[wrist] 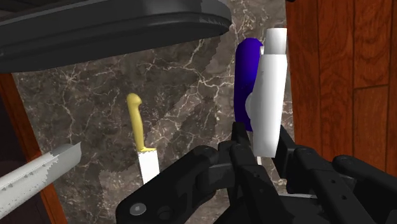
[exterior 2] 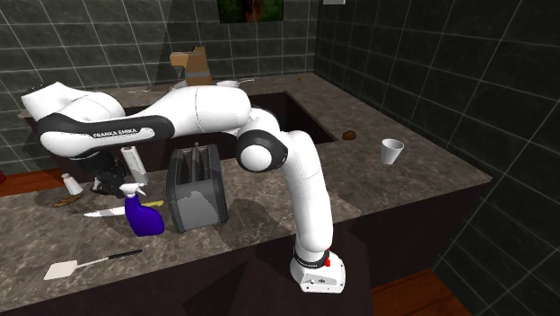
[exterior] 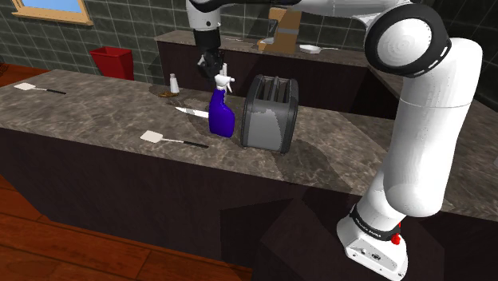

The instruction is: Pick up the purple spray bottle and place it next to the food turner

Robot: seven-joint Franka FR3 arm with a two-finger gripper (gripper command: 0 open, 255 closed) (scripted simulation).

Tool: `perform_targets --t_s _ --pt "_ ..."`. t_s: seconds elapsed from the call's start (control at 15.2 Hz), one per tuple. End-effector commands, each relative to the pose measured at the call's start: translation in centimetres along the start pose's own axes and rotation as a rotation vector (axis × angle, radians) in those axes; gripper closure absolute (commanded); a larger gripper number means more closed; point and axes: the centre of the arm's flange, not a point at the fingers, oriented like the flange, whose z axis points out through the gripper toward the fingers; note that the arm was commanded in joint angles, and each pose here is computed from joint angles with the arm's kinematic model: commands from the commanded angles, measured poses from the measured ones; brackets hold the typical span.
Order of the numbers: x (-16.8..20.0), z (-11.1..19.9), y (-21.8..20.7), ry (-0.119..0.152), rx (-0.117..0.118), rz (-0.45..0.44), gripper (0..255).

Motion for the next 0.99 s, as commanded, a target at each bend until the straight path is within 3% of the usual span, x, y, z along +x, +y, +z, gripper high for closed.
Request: perform_targets --t_s 0.0,0.59,0.92 --pt "0.2 0.9 -0.1 0.001 0.000 0.000 255" --pt "0.6 5.5 -0.4 0.001 0.000 0.000 255" --pt "0.6 5.5 -0.4 0.001 0.000 0.000 255"
